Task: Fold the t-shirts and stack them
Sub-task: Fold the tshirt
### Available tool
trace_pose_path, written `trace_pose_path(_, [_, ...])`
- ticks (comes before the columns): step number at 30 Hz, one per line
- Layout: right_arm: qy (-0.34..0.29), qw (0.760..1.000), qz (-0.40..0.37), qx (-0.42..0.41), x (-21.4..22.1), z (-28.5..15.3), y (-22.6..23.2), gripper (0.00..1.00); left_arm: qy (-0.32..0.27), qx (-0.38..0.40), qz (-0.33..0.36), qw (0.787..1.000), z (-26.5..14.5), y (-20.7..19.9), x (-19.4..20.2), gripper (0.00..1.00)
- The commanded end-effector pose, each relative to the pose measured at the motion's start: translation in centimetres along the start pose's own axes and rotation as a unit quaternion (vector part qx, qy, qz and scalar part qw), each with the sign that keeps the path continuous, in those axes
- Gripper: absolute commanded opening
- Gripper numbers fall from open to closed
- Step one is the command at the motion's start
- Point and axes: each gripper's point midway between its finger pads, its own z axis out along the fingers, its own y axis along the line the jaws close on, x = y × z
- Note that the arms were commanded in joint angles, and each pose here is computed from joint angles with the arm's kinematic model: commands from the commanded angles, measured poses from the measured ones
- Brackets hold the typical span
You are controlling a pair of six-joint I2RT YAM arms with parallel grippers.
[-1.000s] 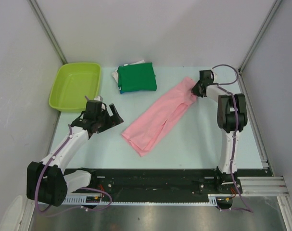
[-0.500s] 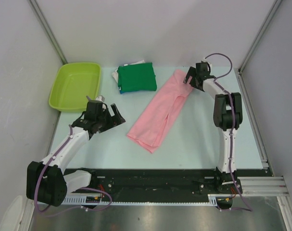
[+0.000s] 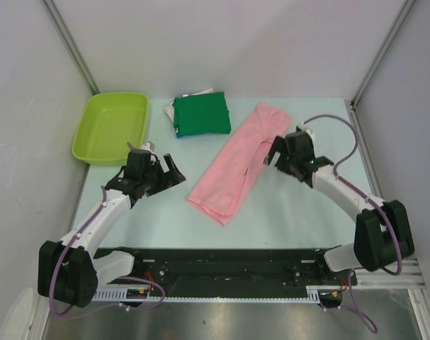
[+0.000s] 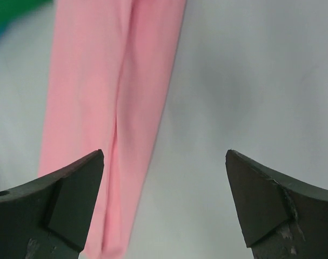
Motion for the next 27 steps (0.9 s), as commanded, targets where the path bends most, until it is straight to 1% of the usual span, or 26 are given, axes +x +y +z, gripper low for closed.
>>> trace_pose_path(1, [0.093, 0.991, 0.08, -0.05, 9.3, -3.5, 0.5, 1.0, -0.016, 0.012, -0.004, 1.0, -0.5, -0.7, -0.6, 1.0])
trace_pose_path(3, [0.096, 0.986, 0.11, -0.083, 10.7, -5.6, 1.7, 1.0, -0.019, 0.017, -0.006, 1.0, -0.6, -0.7, -0.5, 1.0])
trace_pose_path(4, [0.106, 0.984, 0.106, -0.098, 12.2, -6.6, 2.6, 1.0, -0.02, 0.014, -0.006, 1.0, -0.7, -0.7, -0.5, 1.0])
trace_pose_path(5, [0.113, 0.983, 0.107, -0.094, 13.6, -6.9, 2.0, 1.0, -0.023, 0.013, -0.005, 1.0, -0.7, -0.6, -0.6, 1.0])
trace_pose_path(6, [0.109, 0.98, 0.127, -0.106, 13.7, -7.8, 2.6, 1.0, -0.023, 0.012, -0.004, 1.0, -0.8, -0.5, -0.5, 1.0])
trace_pose_path(7, [0.119, 0.978, 0.119, -0.122, 15.0, -8.8, 3.5, 1.0, -0.025, 0.01, -0.005, 1.0, -0.8, -0.4, -0.6, 1.0])
trace_pose_path(10, [0.11, 0.978, 0.136, -0.116, 16.2, -9.6, 3.7, 1.0, -0.022, 0.011, -0.006, 1.0, -0.7, -0.4, -0.4, 1.0])
trace_pose_path(11, [0.105, 0.979, 0.13, -0.121, 16.9, -10.1, 4.1, 1.0, -0.021, 0.012, -0.007, 1.0, -0.7, -0.4, -0.3, 1.0])
trace_pose_path(12, [0.108, 0.978, 0.132, -0.119, 17.7, -10.1, 4.1, 1.0, -0.021, 0.012, -0.007, 1.0, -0.7, -0.4, -0.3, 1.0])
trace_pose_path(13, [0.109, 0.975, 0.15, -0.12, 18.0, -10.0, 4.5, 1.0, -0.021, 0.013, -0.008, 1.0, -0.7, -0.4, -0.3, 1.0])
trace_pose_path(16, [0.118, 0.973, 0.158, -0.122, 19.9, -9.8, 5.2, 1.0, -0.019, 0.012, -0.01, 1.0, -0.6, -0.3, -0.1, 1.0])
trace_pose_path(18, [0.127, 0.975, 0.151, -0.106, 21.6, -8.8, 5.0, 1.0, -0.018, 0.01, -0.009, 1.0, -0.5, -0.2, 0.0, 1.0])
trace_pose_path(19, [0.128, 0.972, 0.159, -0.115, 21.8, -8.6, 5.6, 1.0, -0.017, 0.008, -0.009, 1.0, -0.5, -0.1, 0.1, 0.99])
trace_pose_path(20, [0.135, 0.973, 0.158, -0.101, 22.7, -7.8, 5.3, 1.0, -0.015, 0.009, -0.008, 1.0, -0.5, -0.1, 0.2, 1.0])
trace_pose_path(21, [0.132, 0.971, 0.164, -0.113, 22.8, -7.6, 6.1, 0.98, -0.016, 0.009, -0.008, 1.0, -0.5, -0.1, 0.1, 1.0])
trace_pose_path(23, [0.14, 0.971, 0.164, -0.104, 23.9, -6.5, 6.1, 0.98, -0.015, 0.01, -0.008, 1.0, -0.5, -0.1, 0.2, 1.0])
trace_pose_path(24, [0.136, 0.969, 0.172, -0.113, 23.9, -6.2, 6.7, 0.98, -0.014, 0.009, -0.007, 1.0, -0.5, -0.1, 0.3, 1.0])
trace_pose_path(27, [0.155, 0.962, 0.187, -0.121, 25.0, -5.0, 7.5, 0.98, -0.011, 0.007, -0.006, 1.0, -0.5, 0.1, 0.5, 1.0])
